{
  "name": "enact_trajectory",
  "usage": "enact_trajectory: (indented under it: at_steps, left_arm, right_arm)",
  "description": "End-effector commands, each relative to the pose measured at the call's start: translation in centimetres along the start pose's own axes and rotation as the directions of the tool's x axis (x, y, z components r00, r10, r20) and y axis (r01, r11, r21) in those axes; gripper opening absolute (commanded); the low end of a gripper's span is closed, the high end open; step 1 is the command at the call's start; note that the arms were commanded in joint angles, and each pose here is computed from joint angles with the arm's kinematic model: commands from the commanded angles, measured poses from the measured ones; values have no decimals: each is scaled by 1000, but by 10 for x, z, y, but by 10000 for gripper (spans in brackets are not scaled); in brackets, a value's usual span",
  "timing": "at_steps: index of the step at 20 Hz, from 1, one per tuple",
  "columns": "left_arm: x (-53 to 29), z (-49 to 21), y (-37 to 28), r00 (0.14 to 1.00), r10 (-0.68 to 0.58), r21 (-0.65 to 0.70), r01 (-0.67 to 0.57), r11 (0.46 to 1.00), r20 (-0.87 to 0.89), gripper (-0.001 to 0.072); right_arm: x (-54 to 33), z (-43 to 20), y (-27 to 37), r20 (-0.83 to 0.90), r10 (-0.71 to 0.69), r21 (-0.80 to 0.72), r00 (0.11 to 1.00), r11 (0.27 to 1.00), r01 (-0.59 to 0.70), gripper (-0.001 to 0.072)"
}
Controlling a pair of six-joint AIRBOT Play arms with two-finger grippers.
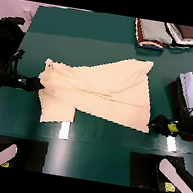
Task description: Fold the shirts.
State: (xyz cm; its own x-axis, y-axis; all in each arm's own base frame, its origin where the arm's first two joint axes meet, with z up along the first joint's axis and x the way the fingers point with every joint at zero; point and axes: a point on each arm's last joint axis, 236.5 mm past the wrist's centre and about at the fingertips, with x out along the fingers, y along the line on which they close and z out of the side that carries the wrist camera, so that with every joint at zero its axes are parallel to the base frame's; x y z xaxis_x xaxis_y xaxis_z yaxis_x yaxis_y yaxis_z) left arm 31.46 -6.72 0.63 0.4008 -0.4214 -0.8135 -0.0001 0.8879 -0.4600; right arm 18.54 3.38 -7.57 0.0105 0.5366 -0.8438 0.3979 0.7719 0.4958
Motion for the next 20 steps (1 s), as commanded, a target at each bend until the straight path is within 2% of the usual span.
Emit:
enact_trajectory:
  at_steps: [1,3,4,6,8,10,13,14,16,20]
  left_arm:
    - [-1,0,-1,1000,-3,2,3,1000,1,24]
    - [-1,0,-1,1000,-4,2,4,1000,-2,24]
    - [-1,-2,-2,1000,-5,3,5,1000,-8,24]
    - [-1,-5,-2,1000,-8,3,8,1000,-20,24]
    - [-5,-2,-4,1000,-5,12,5,1000,-3,22]
    - [-23,11,-14,997,-7,43,4,999,72,22]
    - [-91,49,-55,967,-44,153,5,988,252,22]
    - [-123,65,-73,942,-63,185,1,983,331,22]
    - [-207,93,-120,848,-125,264,-19,964,516,23]
    - [-376,95,-213,588,-282,416,-104,903,758,23]
  right_arm:
    - [21,-9,15,-40,7,-26,999,1000,-8,451]
    - [32,-16,16,-98,-9,-34,995,999,5,449]
    - [38,-20,17,-125,-15,-42,992,999,10,395]
    - [45,-23,19,-150,-32,-68,988,997,22,171]
    - [46,-22,28,-131,-49,-143,990,989,30,34]
    - [27,-7,51,-45,-43,-237,998,971,31,19]
    - [-47,32,112,214,39,-401,976,914,51,18]
    - [-84,43,136,317,84,-454,945,888,73,18]
    - [-177,49,191,532,196,-548,823,821,159,18]
    - [-355,6,260,800,379,-561,465,748,355,18]
